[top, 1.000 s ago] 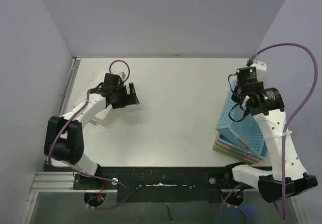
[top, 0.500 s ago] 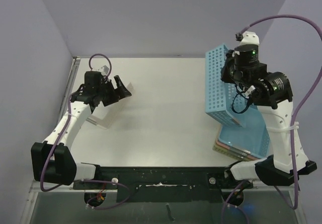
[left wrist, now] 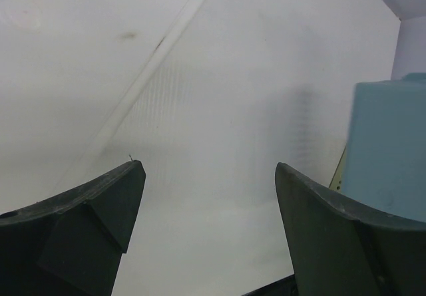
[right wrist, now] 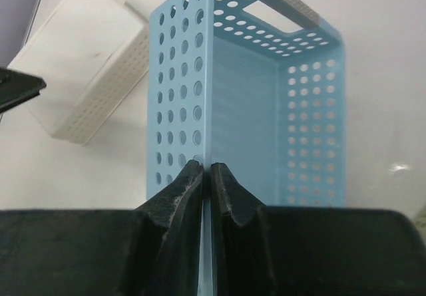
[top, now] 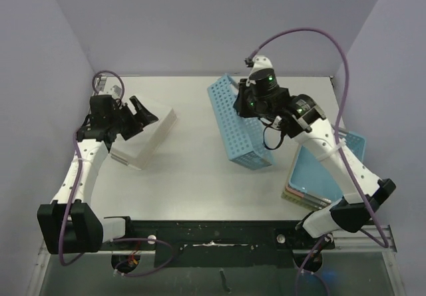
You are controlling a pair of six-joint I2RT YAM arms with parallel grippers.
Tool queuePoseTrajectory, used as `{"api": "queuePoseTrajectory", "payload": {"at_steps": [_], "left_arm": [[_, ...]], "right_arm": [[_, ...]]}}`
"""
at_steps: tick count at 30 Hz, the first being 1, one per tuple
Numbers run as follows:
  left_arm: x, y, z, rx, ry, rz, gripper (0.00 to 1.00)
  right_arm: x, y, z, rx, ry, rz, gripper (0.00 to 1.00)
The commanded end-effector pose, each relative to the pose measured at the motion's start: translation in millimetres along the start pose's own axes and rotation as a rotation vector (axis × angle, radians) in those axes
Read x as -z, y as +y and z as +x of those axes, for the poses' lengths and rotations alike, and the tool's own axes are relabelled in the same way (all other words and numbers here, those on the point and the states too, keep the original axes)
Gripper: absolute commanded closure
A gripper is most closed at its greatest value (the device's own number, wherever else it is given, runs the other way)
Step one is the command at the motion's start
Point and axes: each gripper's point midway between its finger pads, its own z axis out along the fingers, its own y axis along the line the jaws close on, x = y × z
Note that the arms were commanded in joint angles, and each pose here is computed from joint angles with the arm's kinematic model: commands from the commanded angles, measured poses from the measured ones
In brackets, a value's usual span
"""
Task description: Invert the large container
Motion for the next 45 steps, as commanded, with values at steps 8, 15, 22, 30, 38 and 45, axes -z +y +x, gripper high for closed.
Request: {"api": "queuePoseTrajectory", "payload": {"at_steps": [8,15,22,30,38,45], "left_arm": [[31,-7,-30,-0.025,-0.045,0.018,0.22],[52,-21,-56,-0.066,-0.072,0.039,0.22],[54,-41,-31,-0.085,-0.004,0.181,0.22],[50,-36,-13,-0.126,0.052,0.172,0.22],[51,-30,-7,-0.151,0.08,0.147,0.22],[53,-24,-2,-0.17,0.096,0.122,0.22]], "right_arm": [[-79,108,10,-0.198,-0.012,-0.363,1.0],[-103,127,25,-0.403,0.068,-0.581,1.0],[-123,66,49,-0.547,0.116,-0.516,1.0],[-135,-13,90,-0.576,0.156,-0.379,1.0],[-141,-94,116,-0.529,0.239,-0.182,0.61],[-111,-135,72,-0.353,0.172,0.008,0.13]]}}
